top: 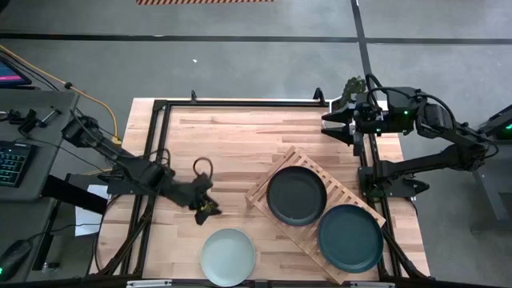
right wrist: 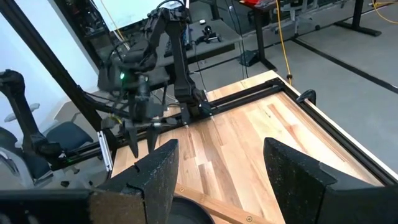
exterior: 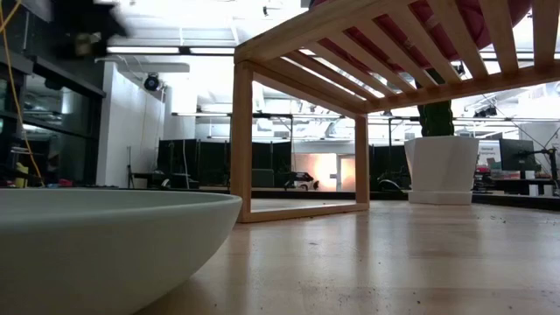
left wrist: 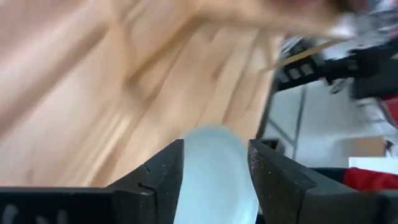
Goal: Place and stack plates onto a shelf
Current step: Stack the white plate on top of the black plate on the shelf
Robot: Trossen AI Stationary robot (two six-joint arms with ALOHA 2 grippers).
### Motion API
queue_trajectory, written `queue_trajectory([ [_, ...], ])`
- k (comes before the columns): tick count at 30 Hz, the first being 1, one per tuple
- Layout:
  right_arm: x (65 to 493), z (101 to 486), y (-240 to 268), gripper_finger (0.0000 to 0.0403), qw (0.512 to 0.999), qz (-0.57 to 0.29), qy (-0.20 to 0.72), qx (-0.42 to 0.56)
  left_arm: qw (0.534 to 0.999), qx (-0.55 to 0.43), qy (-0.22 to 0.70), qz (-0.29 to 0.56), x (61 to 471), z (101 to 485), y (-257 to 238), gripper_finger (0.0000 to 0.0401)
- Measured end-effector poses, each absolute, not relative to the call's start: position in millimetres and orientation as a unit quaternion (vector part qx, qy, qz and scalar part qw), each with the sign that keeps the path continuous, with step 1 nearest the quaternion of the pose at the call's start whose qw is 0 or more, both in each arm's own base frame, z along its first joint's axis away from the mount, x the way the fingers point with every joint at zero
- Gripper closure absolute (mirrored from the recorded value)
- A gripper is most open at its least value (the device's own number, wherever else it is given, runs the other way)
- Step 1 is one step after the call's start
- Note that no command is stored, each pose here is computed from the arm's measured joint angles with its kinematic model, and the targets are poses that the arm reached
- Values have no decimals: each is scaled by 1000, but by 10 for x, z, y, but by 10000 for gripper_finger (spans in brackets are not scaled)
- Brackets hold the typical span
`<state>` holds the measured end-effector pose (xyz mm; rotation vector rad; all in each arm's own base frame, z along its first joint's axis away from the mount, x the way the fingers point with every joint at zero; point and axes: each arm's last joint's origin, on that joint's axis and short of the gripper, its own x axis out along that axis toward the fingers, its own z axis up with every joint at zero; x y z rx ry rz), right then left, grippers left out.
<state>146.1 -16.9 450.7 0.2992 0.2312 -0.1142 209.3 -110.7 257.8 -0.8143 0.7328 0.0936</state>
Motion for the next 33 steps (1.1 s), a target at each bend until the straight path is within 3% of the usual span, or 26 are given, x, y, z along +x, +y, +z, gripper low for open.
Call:
queue_trajectory([
  [3,1461,4507,-169,185,980,-57,115,152,820,-418,381,83,2061,2439,-1239,224],
  [15,1463,4506,-169,185,980,-58,115,153,727,-448,509,103,2346,1703,-1638,217],
  [23,1465,4505,-170,185,980,-58,115,152,727,-435,511,141,2341,1635,-1592,217],
  [33,1453,4466,-168,185,977,-61,136,153,714,-423,542,131,2389,1450,-1653,217],
])
